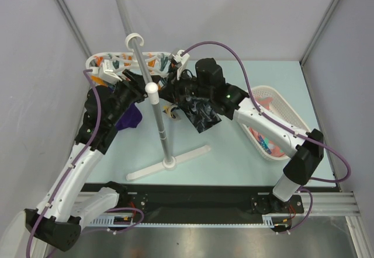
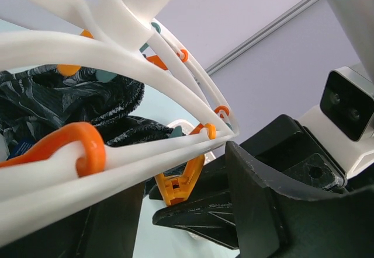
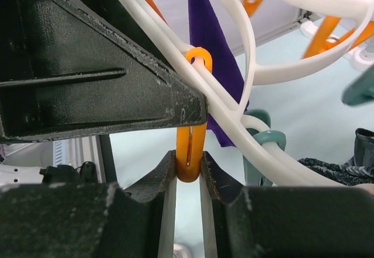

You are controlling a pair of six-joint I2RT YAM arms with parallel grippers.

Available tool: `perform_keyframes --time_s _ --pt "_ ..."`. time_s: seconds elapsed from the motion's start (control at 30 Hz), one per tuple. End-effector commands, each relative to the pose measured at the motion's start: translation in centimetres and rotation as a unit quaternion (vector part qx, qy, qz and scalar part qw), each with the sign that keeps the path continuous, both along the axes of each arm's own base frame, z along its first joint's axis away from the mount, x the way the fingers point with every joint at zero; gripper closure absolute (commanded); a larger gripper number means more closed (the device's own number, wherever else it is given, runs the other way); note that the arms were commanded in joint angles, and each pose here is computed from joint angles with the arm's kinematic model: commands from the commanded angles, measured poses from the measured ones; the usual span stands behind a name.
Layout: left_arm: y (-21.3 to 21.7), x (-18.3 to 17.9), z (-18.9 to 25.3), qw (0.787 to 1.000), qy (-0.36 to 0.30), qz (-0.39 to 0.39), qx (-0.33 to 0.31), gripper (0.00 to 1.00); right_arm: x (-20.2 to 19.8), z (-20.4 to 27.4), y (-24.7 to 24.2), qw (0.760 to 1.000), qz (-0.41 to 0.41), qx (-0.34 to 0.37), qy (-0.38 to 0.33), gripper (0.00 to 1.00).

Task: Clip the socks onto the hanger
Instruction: Open the clamp at the hanger.

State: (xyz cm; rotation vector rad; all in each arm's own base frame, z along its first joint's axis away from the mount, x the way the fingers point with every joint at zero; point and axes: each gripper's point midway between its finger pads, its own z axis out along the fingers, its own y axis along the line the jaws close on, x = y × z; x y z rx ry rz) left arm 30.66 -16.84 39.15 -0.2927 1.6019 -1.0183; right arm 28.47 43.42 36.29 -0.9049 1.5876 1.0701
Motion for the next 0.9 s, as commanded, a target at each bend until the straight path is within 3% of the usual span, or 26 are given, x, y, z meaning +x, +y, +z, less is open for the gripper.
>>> perform_keyframes --time_s 0.0,0.13,0.2,0.5,0.6,0.63,0.73,0.77,0.83,0.87 --pt "-0.3 -0.3 2.6 0.999 -0.027 -0.005 -0.016 0.4 -1.1 4.5 -0.1 0.998 0.009 0.035 -0.052 1.0" --pt "-0.2 -0.6 2.2 1.0 -0.017 -0.001 -0.018 0.28 -1.1 4.8 -0.2 0.997 -0.001 0.039 -0.059 1.0" --pt "-0.2 -0.6 2.0 1.0 -0.016 0.0 -0.021 0.28 -1.0 4.7 -0.2 0.997 0.0 0.038 -0.06 1.0" --pt "-0.6 -0.4 1.9 0.999 -0.01 -0.009 -0.032 0.51 -1.1 4.7 -0.1 0.997 -0.004 0.035 -0.066 1.0" --pt "-0.6 -0.4 2.1 0.999 -0.013 -0.008 -0.033 0.67 -1.1 4.6 -0.1 0.997 -0.005 0.035 -0.063 0.98" --pt "-0.6 -0.4 2.1 0.999 -0.014 -0.008 -0.032 0.79 -1.0 4.8 -0.1 0.997 -0.009 0.036 -0.062 0.93" --pt "-0.4 -0.2 1.8 1.0 -0.01 0.0 -0.026 1.0 -0.8 4.7 -0.6 0.998 -0.024 0.033 -0.055 0.7" --pt "-0.3 -0.1 1.9 1.0 -0.011 0.002 -0.025 1.0 -0.9 4.8 -1.0 0.998 -0.03 0.033 -0.053 0.57" --pt "-0.4 -0.1 1.7 1.0 -0.011 0.001 -0.021 1.0 -0.7 4.4 -1.5 0.997 -0.044 0.027 -0.05 0.5" --pt "-0.4 0.0 1.7 1.0 -0.011 0.0 -0.02 1.0 -0.9 4.9 -2.1 0.997 -0.049 0.029 -0.053 0.41"
